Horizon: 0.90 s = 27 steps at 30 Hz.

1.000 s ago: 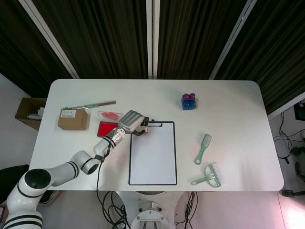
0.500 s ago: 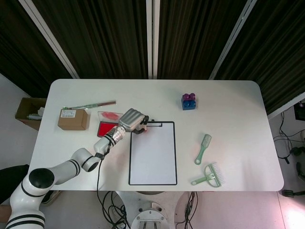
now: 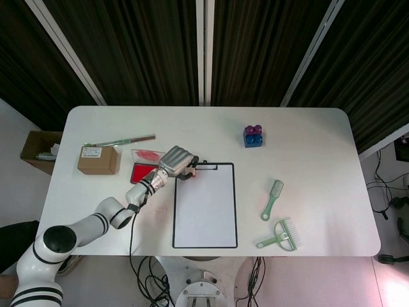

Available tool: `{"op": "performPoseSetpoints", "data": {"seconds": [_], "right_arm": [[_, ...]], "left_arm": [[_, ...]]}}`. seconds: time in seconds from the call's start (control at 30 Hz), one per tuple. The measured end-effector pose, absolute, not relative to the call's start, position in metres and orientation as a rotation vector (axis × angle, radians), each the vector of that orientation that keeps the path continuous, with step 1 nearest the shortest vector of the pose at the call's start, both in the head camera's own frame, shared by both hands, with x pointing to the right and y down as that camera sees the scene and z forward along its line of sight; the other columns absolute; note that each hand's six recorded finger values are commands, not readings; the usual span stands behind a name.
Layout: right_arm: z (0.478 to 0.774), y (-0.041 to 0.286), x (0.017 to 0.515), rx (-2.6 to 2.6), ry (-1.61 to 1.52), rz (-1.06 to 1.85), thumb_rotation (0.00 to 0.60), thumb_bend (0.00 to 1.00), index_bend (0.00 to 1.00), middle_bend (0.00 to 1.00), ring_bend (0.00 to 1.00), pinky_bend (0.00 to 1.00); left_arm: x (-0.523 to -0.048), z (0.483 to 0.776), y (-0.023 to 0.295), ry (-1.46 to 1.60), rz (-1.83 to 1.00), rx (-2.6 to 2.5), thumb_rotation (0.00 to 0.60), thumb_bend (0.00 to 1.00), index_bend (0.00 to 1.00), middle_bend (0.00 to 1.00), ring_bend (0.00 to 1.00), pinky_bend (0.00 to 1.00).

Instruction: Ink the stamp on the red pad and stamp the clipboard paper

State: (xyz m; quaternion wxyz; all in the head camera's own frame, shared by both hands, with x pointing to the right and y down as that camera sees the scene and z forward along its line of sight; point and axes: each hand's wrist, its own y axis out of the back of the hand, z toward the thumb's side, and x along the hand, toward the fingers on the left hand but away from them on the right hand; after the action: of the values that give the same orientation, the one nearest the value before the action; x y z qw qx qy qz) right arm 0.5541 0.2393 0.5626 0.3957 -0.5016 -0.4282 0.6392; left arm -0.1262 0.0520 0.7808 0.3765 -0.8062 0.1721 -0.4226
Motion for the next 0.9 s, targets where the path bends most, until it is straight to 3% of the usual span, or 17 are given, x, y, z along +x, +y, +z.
{"op": "performPoseSetpoints", "data": {"seconds": [0.9], "right_arm": [[0.566,0.241,0.556,-1.276,-1.079,1.638,0.6,0.39,0.0,0.0,0.0,0.0]], "left_arm": [[-0.133,0.792,0.058,0.452,-1.101,-2.07,0.6,0.44,0.66,0.67,1.0,1.0]]}}
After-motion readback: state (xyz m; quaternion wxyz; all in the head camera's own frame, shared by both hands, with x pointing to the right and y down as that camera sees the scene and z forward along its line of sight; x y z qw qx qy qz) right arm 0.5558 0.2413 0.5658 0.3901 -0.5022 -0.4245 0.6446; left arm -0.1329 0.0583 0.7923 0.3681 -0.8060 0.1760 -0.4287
